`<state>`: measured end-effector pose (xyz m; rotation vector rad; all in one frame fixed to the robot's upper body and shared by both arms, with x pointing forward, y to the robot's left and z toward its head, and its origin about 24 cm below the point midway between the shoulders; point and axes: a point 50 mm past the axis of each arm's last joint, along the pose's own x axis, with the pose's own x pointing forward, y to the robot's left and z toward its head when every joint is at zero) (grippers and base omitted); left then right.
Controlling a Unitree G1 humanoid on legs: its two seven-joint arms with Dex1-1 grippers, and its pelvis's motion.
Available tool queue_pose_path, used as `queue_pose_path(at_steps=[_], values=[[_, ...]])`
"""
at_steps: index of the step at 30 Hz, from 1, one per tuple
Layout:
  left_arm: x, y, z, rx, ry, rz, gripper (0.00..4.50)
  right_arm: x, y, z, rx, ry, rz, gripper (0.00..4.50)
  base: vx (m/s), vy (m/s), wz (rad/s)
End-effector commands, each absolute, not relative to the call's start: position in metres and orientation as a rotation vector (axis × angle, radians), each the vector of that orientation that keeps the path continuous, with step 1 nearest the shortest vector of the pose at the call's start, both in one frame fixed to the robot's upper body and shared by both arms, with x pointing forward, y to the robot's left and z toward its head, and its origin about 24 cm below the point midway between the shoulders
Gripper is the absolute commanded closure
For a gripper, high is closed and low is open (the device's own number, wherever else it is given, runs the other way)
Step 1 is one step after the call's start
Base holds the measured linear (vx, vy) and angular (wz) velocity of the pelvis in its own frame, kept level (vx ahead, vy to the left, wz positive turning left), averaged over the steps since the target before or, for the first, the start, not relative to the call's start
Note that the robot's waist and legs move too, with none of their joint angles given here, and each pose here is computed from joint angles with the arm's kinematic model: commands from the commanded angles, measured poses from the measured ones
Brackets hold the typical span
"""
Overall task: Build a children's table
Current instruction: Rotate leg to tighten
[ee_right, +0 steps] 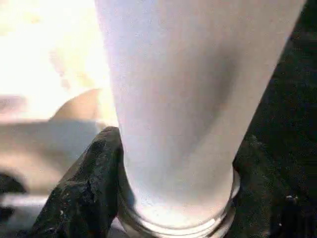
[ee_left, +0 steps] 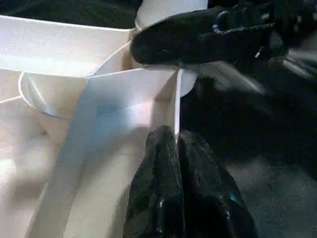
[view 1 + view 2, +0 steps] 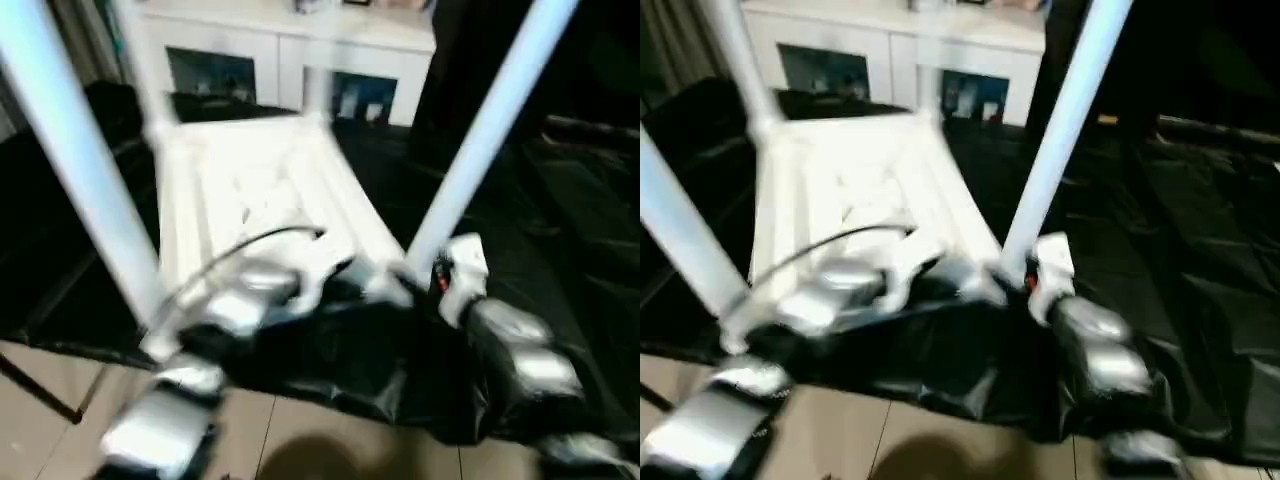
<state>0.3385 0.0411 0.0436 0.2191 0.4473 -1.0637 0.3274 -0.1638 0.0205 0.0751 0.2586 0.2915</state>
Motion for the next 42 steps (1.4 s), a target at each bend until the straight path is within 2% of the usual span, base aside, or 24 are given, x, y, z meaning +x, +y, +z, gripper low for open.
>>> queue_pose_path(at_steps=[1, 7, 8, 9, 10, 12, 14, 16, 18, 21, 23, 30, 37, 39, 42], values=[[0.340, 0.042, 0.036, 0.148, 0.456, -0.943, 4.50, 0.331, -0.162, 0.021, 0.106, 0.255, 0.207, 1.81, 0.000, 0.000, 0.00], [0.336, 0.021, 0.036, 0.172, 0.443, -0.977, 4.50, 0.334, -0.117, 0.028, 0.056, 0.199, 0.357, 1.81, 0.000, 0.000, 0.00], [0.336, 0.021, 0.036, 0.172, 0.443, -0.977, 4.50, 0.334, -0.117, 0.028, 0.056, 0.199, 0.357, 1.81, 0.000, 0.000, 0.00], [0.336, 0.021, 0.037, 0.172, 0.441, -0.987, 4.50, 0.334, -0.114, 0.031, 0.075, 0.178, 0.391, 1.25, 0.000, 0.000, 0.00], [0.336, 0.022, 0.038, 0.170, 0.435, -1.003, 4.50, 0.333, -0.114, 0.036, 0.089, 0.150, 0.416, 1.11, 0.000, 0.000, 0.00], [0.335, 0.027, 0.037, 0.178, 0.441, -1.051, 4.50, 0.333, -0.123, 0.041, 0.098, 0.121, 0.435, 1.06, 0.000, 0.000, 0.00], [0.331, 0.035, 0.036, 0.184, 0.460, -1.128, 4.50, 0.332, -0.140, 0.044, 0.079, 0.113, 0.460, 0.66, 0.000, 0.000, 0.00], [0.329, 0.038, 0.035, 0.185, 0.470, -1.162, 4.50, 0.331, -0.146, 0.045, 0.064, 0.118, 0.483, 0.65, 0.000, 0.000, 0.00], [0.325, 0.046, 0.033, 0.195, 0.501, -1.223, 4.50, 0.326, -0.157, 0.044, 0.013, 0.138, 0.560, 0.65, 0.000, 0.000, 0.00], [0.319, 0.063, 0.034, 0.203, 0.527, -1.343, 4.50, 0.307, -0.178, 0.043, -0.084, 0.195, 0.761, 0.65, 0.000, 0.000, 0.00], [0.317, 0.070, 0.035, 0.201, 0.543, -1.380, 4.50, 0.298, -0.184, 0.043, -0.093, 0.218, 0.842, 0.65, 0.000, 0.000, 0.00], [0.315, 0.093, 0.046, 0.175, 0.551, -1.490, 4.50, 0.273, -0.192, 0.038, -0.110, 0.334, 1.058, 0.65, 0.000, 0.000, 0.00], [0.315, 0.094, 0.048, 0.172, 0.547, -1.498, 4.50, 0.281, -0.188, 0.039, -0.090, 0.305, 1.027, 0.65, 0.000, 0.000, 0.00], [0.315, 0.094, 0.048, 0.170, 0.547, -1.502, 4.50, 0.283, -0.187, 0.038, -0.092, 0.310, 1.029, 0.94, 0.000, 0.000, 0.00], [0.314, 0.094, 0.048, 0.165, 0.549, -1.510, 4.50, 0.283, -0.187, 0.037, -0.104, 0.329, 1.035, 1.05, 0.000, 0.000, 0.00]])
